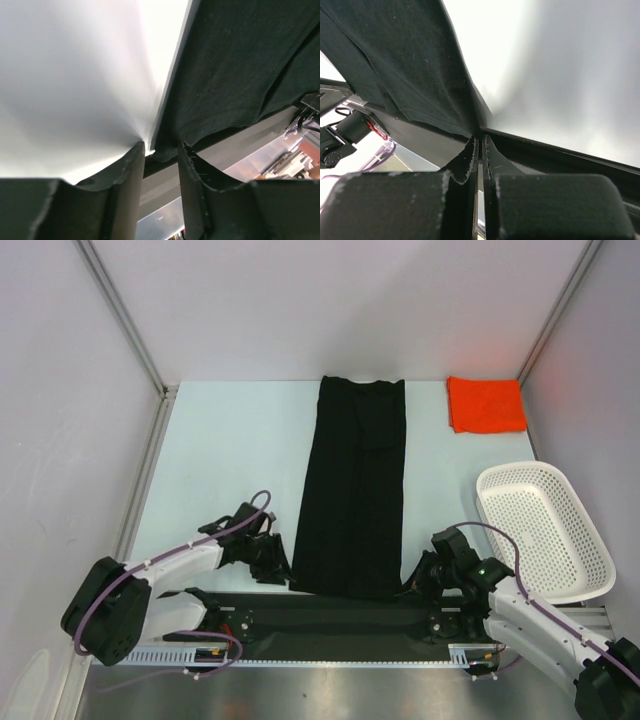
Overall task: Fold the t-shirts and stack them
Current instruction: Fold the tshirt
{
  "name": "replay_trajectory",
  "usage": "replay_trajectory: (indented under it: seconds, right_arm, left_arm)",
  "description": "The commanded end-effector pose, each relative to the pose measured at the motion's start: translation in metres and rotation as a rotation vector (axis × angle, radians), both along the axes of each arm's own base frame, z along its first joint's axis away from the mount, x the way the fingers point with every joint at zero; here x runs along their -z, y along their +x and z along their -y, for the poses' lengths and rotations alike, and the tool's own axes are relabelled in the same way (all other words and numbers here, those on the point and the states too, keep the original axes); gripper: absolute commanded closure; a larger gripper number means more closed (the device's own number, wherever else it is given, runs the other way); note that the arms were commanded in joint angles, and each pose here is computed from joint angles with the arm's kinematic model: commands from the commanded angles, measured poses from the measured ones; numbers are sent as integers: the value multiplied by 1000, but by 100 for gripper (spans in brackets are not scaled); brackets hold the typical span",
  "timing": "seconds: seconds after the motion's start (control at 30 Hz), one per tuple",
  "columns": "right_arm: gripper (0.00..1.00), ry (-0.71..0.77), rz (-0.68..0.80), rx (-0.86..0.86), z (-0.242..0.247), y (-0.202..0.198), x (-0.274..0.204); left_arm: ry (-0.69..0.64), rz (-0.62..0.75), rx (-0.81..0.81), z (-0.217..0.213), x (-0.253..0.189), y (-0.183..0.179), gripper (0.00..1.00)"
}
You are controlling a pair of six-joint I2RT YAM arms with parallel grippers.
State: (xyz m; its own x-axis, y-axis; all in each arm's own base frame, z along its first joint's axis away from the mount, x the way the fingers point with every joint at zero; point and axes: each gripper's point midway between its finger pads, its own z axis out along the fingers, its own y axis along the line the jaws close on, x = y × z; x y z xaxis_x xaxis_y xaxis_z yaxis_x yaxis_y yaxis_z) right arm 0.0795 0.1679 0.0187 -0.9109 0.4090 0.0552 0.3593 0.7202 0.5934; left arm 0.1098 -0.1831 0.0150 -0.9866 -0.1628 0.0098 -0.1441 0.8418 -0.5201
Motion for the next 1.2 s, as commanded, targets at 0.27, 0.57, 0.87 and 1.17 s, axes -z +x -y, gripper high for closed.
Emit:
replay_trajectory:
  seconds: [0.27, 0.57, 0.87, 1.17]
  right_arm:
    - [100, 21, 24, -2, -2, 6, -8]
    - [100, 41, 56, 4, -6, 17, -23]
    - [100, 39, 186, 29, -16, 69, -78]
    - [100, 18, 208, 33, 6, 167, -109]
  left_arm:
    - [39, -57, 3, -8, 21, -14, 71]
    - [43, 5, 33, -2, -3, 3, 100]
    - [8, 170, 101, 24, -58, 56, 100]
    - [-44, 310, 86, 67, -121, 156, 100]
